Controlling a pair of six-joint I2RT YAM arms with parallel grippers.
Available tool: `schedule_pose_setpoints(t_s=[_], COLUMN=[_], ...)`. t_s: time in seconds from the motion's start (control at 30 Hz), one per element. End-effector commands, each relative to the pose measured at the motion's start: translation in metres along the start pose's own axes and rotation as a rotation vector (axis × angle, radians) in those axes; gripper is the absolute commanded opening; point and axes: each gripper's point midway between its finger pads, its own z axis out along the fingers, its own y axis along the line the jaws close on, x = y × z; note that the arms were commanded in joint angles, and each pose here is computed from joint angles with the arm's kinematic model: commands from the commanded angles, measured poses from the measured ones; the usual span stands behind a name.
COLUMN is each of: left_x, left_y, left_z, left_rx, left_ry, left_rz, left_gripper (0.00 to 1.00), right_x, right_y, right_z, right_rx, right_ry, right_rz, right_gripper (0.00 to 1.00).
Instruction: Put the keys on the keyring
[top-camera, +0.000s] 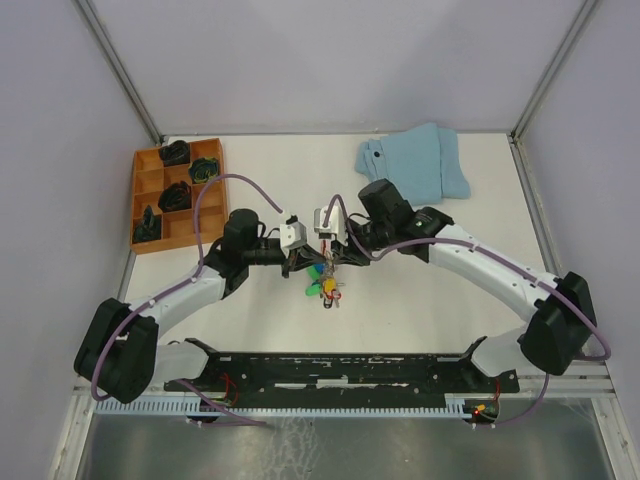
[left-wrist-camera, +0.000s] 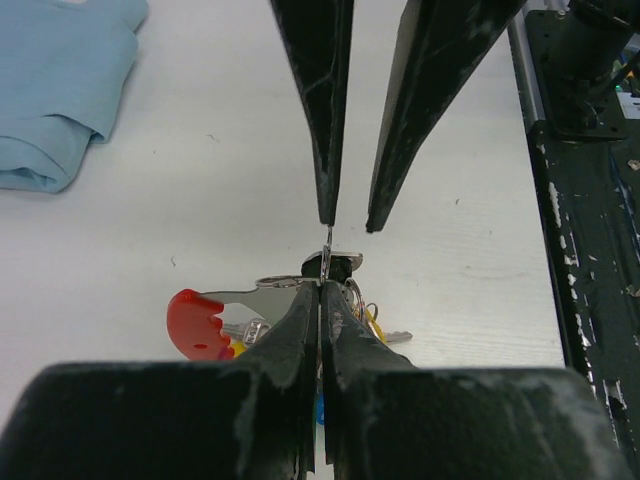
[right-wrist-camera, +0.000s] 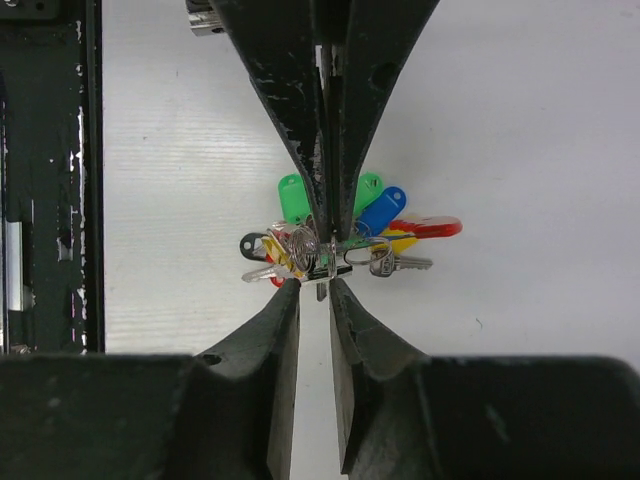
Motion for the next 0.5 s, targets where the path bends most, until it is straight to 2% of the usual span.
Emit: schedule_pose_setpoints(t_s=[0.0,0.47], left_x=[-0.022,-0.026], left_y=[0.010,0.007], left_z=[-0.002,-0.004], left_rx=[-0.062,-0.059], left_ry=[-0.063,-0.085], left_rz=[0.074,0.082], left_gripper=[0.03,0.03], right_x=[-0.022,-0.004], right_y=[-0.003,-0.013], right_z=[-0.019,-0.006], right_rx=[0.066,0.053], right_ry=[-0.105,-0.172], right_rz=[-0.039,0.020], right_gripper=[0.28,0.27])
